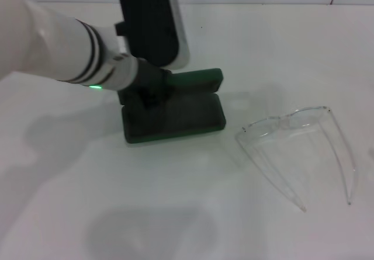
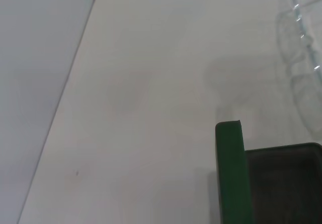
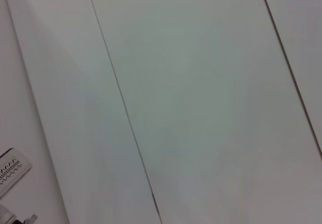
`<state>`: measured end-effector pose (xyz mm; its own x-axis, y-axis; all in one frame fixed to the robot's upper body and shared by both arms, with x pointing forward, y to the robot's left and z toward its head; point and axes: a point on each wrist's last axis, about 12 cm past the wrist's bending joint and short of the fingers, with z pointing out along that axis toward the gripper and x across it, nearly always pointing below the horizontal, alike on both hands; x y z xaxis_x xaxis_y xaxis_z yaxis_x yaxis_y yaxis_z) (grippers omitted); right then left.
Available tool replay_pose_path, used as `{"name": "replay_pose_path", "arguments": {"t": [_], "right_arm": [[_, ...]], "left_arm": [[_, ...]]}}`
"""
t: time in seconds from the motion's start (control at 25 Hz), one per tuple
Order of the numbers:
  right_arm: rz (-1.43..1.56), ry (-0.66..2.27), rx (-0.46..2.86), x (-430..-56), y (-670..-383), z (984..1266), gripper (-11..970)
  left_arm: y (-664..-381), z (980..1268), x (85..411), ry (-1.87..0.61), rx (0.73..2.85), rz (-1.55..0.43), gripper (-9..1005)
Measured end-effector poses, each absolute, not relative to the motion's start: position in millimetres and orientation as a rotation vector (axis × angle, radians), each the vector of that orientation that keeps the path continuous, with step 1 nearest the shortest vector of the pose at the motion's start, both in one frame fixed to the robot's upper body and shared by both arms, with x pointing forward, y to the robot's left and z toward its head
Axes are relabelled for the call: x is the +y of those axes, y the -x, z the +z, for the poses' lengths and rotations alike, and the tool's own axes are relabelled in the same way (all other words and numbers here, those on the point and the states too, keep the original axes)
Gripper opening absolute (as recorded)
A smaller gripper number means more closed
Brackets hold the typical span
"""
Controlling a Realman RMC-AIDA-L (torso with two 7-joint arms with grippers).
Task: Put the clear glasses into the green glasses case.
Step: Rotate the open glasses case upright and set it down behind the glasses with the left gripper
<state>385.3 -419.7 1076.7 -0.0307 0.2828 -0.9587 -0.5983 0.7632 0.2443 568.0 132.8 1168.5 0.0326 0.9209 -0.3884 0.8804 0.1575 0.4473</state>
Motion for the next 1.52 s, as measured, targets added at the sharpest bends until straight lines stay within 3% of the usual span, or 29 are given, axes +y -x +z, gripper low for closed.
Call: {"name": "replay_pose_path", "arguments": {"t": [0.52, 1.52], "right_arm": [[0.736, 0.281, 1.438, -416.2, -386.5, 1075.5, 879], [0.754, 0.281, 1.436, -412.9, -383.6, 1073.8, 874]], "left_arm": [[-550.9, 1161.5, 89.1, -1.832, 1.661, 0.052, 223], [-547.5, 1147.0, 73.5, -1.782, 1.644, 0.028, 240]]}}
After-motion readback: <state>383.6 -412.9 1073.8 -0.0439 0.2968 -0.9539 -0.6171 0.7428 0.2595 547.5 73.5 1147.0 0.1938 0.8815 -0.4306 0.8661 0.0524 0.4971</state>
